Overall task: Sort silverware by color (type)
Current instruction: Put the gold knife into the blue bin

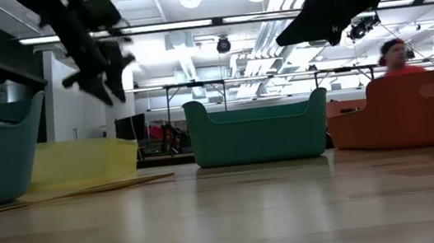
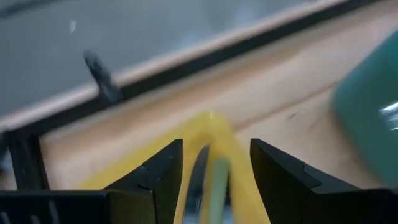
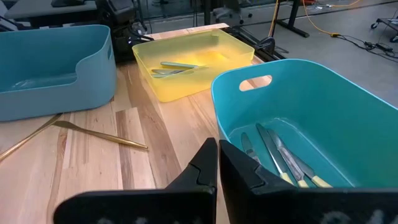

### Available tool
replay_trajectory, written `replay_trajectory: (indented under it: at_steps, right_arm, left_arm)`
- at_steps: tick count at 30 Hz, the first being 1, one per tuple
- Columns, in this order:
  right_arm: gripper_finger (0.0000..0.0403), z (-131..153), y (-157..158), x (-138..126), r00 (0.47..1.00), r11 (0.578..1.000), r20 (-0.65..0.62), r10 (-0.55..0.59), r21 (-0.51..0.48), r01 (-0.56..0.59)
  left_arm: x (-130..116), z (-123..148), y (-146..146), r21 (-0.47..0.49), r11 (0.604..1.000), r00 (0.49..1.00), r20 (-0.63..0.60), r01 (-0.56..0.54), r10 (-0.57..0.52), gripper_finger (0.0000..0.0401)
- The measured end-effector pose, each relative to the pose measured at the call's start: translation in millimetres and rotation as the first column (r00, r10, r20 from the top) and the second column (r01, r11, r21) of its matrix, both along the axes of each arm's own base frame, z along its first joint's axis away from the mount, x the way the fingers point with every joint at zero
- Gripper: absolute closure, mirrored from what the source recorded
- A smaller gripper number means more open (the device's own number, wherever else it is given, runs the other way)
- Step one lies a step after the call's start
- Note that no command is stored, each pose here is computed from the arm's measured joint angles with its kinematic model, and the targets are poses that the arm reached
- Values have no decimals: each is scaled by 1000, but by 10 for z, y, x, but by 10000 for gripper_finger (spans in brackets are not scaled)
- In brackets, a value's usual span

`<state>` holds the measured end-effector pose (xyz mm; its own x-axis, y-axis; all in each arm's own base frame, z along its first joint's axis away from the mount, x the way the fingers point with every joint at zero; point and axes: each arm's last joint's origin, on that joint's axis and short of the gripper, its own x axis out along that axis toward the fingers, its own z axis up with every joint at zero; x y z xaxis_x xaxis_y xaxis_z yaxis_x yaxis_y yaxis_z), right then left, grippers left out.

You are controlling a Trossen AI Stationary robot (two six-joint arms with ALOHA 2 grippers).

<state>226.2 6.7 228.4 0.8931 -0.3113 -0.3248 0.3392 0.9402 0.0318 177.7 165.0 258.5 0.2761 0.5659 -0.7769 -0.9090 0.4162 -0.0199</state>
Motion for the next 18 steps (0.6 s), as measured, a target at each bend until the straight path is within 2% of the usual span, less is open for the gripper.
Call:
replay_trajectory:
  at_steps: [5,8,11,14,18]
  right_arm:
    - [403,0,0,0,1000,1000,0,0,0,0]
    - [403,1,0,0,1000,1000,1,0,0,0]
    - [403,11,0,4,1000,1000,13,-1,1,1]
    - [403,18,0,7,1000,1000,21,-1,1,1]
    - [403,22,0,8,1000,1000,23,1,-2,0]
  left_arm:
    - [-105,334,-327,185,978,976,172,99,-131,224]
    - [-147,391,-569,280,944,923,290,173,-255,224]
    - [-183,339,-807,366,890,832,375,272,-408,224]
    - [-204,200,-1019,415,847,730,457,331,-509,224]
    - [-191,29,-1284,533,765,521,565,361,-639,224]
